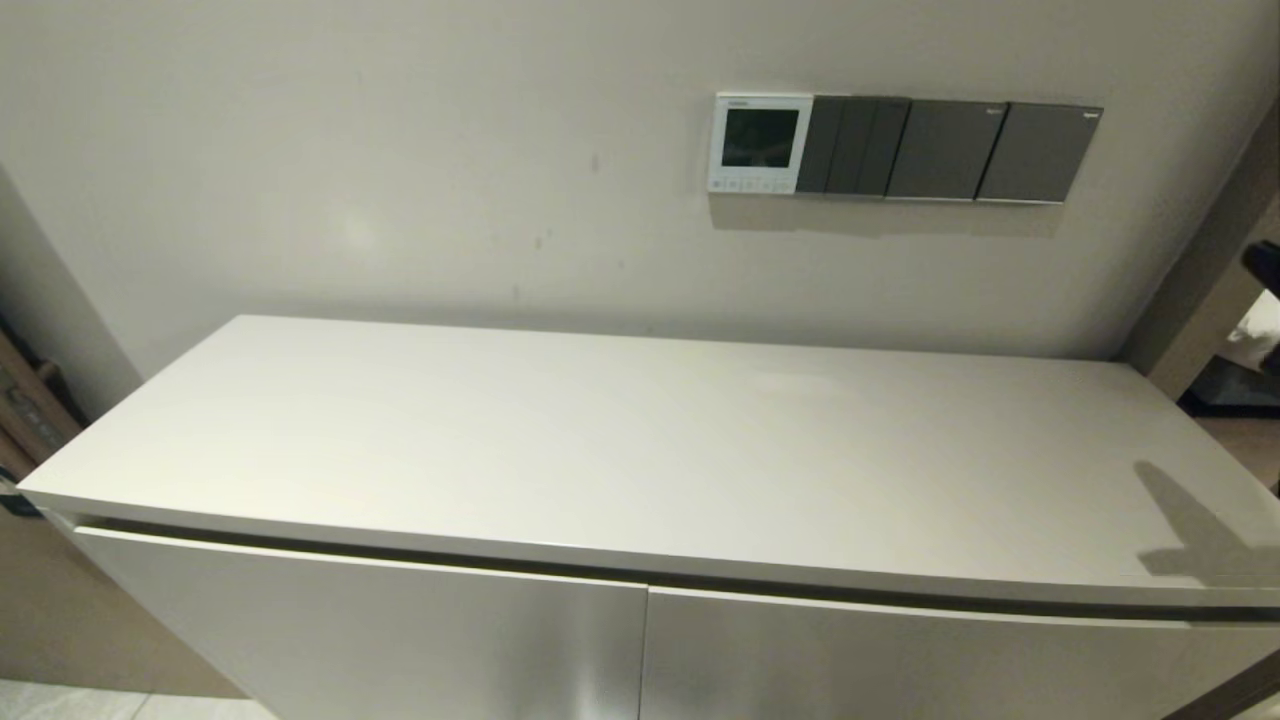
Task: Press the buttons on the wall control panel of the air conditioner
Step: Turn on the central air conditioner
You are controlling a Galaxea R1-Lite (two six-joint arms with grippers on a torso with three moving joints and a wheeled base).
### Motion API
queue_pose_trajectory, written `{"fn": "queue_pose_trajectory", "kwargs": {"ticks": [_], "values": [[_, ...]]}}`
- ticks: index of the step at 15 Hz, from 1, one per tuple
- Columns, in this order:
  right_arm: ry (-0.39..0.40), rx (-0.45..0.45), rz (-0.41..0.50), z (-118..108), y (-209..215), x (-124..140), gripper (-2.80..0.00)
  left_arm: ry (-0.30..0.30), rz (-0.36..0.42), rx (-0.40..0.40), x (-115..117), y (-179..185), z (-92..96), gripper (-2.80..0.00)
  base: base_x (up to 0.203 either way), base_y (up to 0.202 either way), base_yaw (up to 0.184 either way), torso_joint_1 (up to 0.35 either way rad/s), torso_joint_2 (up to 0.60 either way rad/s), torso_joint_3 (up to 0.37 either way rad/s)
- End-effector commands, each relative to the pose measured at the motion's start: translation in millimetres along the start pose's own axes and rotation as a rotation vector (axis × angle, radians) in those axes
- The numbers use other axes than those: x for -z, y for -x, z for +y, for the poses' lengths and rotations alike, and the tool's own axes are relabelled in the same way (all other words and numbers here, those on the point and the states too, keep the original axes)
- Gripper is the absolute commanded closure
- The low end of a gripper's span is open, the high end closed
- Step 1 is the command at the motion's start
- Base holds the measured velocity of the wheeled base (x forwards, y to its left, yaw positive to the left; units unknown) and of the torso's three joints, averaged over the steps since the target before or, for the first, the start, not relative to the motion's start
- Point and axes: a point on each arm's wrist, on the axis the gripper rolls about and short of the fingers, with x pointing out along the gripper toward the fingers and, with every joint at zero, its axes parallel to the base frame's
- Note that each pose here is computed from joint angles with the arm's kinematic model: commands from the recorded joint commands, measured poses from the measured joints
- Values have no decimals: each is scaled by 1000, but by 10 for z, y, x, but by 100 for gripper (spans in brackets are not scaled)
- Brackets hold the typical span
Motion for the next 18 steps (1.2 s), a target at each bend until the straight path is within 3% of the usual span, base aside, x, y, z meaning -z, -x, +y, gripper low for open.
{"fn": "queue_pose_trajectory", "kwargs": {"ticks": [1,8,15,18], "values": [[-1,3,50,207,-327,100,0,0,0,0,0,0,0,0,0,0,0,0,0,0],[-4,137,58,474,-891,261,0,0,1,0,0,0,0,0,0,0,0,0,0,0],[-6,155,94,950,-1203,427,0,0,0,0,0,0,0,0,0,0,0,0,0,0],[-19,116,83,1135,-1319,435,0,0,0,0,-1,0,0,0,0,0,0,0,0,0]]}}
